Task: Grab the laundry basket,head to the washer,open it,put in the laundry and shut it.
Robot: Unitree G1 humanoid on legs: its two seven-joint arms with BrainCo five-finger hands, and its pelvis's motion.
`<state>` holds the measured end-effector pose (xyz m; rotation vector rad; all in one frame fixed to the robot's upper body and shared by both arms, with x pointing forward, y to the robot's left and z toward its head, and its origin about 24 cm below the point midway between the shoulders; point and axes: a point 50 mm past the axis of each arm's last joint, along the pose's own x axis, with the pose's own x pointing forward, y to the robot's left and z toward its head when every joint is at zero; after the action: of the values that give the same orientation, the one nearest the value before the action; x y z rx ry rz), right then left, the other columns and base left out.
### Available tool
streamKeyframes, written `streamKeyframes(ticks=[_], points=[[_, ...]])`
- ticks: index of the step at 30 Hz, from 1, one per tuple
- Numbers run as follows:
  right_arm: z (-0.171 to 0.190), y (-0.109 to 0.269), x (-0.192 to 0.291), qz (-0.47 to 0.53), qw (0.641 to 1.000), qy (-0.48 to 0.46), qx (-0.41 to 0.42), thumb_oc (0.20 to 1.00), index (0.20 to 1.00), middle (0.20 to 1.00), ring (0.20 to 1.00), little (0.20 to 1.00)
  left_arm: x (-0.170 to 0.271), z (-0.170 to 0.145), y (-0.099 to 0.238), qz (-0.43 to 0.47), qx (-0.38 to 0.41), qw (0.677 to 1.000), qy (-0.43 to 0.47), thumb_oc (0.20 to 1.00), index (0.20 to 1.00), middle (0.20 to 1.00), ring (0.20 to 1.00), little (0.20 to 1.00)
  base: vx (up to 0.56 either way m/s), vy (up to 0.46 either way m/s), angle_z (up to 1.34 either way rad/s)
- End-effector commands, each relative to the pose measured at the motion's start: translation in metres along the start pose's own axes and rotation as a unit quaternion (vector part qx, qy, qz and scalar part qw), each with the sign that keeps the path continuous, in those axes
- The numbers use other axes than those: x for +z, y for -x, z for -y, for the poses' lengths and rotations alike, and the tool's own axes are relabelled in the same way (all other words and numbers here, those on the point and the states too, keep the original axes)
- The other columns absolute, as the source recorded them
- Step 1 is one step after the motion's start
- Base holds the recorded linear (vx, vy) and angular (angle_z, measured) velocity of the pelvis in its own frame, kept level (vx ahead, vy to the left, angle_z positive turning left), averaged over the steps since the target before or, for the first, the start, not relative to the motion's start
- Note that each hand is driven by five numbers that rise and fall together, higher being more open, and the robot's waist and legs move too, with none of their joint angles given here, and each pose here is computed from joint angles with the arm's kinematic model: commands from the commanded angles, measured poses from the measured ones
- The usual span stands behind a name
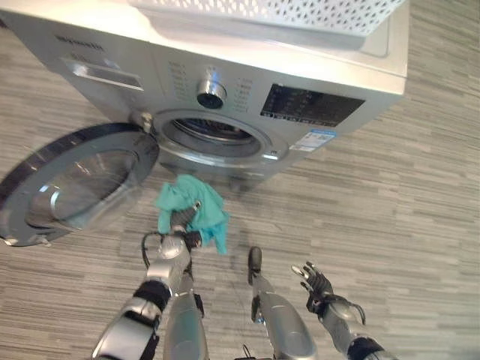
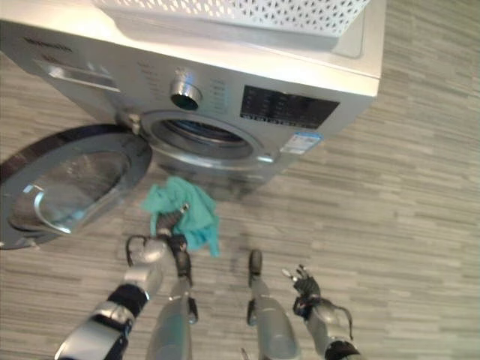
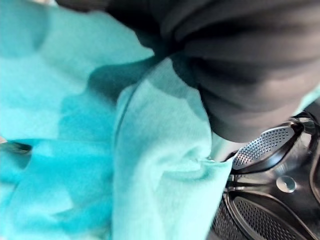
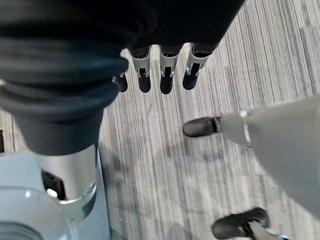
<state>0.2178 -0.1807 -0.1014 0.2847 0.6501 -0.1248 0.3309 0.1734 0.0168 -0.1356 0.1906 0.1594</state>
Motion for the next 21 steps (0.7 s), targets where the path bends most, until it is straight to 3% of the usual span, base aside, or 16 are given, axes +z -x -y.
streamKeyframes(ticks=[1,12,16,21], points=[[0.002,-0.004,0.014,0.032,0.999,0.003,-0.025,1.0,1.0,1.0,1.0,1.0,0.046,0.014,-0.02,0.078,0.005,0.997,0.024,0.2,0.2,0.2,0.2,0.2,-0.11,-0.085,-0.05],[-0.002,-0.008,0.002,-0.004,0.99,0.137,-0.04,1.0,1.0,1.0,1.0,1.0,0.126,0.056,-0.038,0.168,-0.012,0.985,0.039,0.2,0.2,0.2,0.2,0.2,-0.08,-0.032,0.04],[-0.003,-0.01,0.008,0.008,0.991,0.131,-0.037,1.0,1.0,1.0,1.0,1.0,0.14,0.063,-0.039,0.178,-0.019,0.983,0.045,0.2,0.2,0.2,0.2,0.2,-0.04,0.016,0.0],[-0.017,-0.011,0.037,0.079,0.992,0.103,-0.008,1.0,1.0,1.0,1.0,1.0,0.188,0.048,-0.045,0.221,0.01,0.975,0.03,0.2,0.2,0.2,0.2,0.2,-0.03,0.005,0.06]])
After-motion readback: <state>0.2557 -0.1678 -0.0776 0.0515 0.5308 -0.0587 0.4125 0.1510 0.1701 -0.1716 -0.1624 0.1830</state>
